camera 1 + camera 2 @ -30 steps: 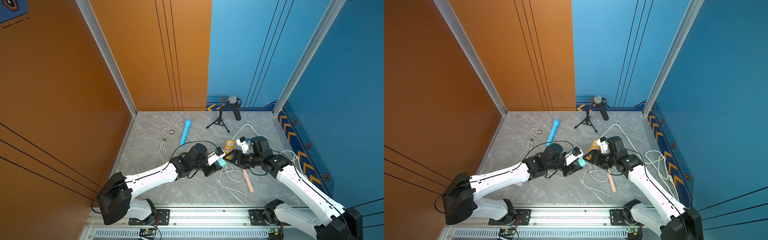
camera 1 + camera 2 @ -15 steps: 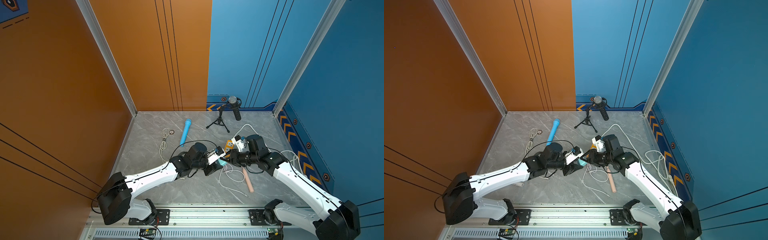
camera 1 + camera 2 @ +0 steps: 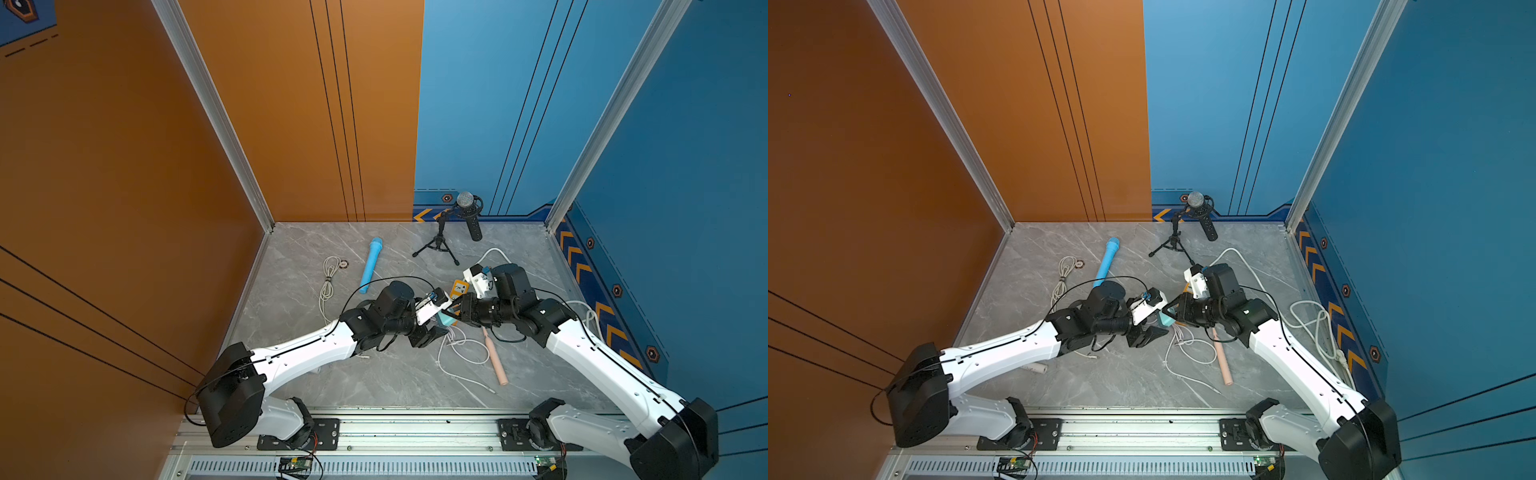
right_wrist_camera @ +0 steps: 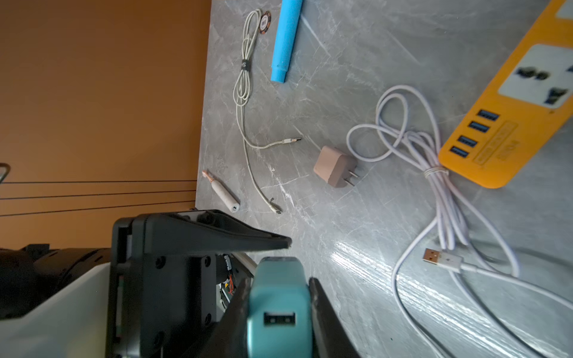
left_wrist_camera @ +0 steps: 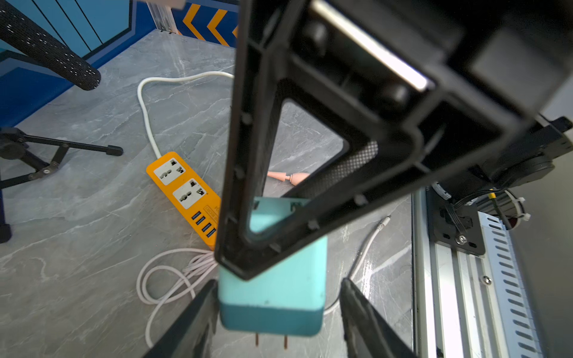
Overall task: Charge the electric toothbrush
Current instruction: Pick up the plug from the center of the board, then insert the plug into the socket.
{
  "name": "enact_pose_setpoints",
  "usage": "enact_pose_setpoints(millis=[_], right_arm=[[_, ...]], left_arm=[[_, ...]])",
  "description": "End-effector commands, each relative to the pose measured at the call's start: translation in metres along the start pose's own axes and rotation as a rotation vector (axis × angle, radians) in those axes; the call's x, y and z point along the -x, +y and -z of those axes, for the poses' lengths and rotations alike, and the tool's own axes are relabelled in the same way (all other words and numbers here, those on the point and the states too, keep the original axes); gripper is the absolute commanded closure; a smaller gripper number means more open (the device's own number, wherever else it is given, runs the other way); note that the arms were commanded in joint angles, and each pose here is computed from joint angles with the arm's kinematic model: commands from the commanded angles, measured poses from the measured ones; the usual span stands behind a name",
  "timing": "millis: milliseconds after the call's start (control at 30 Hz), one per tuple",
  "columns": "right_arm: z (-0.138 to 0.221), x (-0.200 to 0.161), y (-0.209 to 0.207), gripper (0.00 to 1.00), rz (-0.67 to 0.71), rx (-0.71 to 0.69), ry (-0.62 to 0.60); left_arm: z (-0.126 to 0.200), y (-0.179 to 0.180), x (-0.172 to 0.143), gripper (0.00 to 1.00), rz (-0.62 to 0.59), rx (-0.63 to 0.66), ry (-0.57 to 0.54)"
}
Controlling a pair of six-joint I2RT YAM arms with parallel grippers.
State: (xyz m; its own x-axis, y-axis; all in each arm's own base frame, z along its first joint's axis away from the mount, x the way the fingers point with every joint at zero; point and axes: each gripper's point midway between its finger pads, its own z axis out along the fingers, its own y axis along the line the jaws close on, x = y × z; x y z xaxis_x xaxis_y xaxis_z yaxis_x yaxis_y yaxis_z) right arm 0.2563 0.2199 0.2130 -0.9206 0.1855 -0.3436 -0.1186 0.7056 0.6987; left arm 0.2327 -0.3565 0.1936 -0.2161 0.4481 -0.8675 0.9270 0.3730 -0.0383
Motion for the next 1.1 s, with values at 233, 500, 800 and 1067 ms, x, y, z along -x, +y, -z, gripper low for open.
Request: enact_pose_setpoints(millis=[233, 500, 800, 1067], right_arm=[[0.019, 0.089, -0.11, 0.86, -0.042, -0.753, -0.272], [-0.012, 0.136, -0.131, 0.88, -0.077, -0.906, -0.329], [-0.057, 0.14, -0.154, 0.88, -0.116, -0.952, -0.269], [-0.075, 0.135, -0.165, 0.88, -0.125, -0.973, -0.235]], left_arm=[[0.018, 0.05, -0.031, 0.01, 0.177, 0.362, 0.056], [0.015, 0.067, -0.042, 0.02, 0.327, 0.459, 0.044], [0.021, 0.085, -0.044, 0.01, 0.378, 0.515, 0.024], [0.026, 0.094, -0.051, 0.01, 0.412, 0.535, 0.021]])
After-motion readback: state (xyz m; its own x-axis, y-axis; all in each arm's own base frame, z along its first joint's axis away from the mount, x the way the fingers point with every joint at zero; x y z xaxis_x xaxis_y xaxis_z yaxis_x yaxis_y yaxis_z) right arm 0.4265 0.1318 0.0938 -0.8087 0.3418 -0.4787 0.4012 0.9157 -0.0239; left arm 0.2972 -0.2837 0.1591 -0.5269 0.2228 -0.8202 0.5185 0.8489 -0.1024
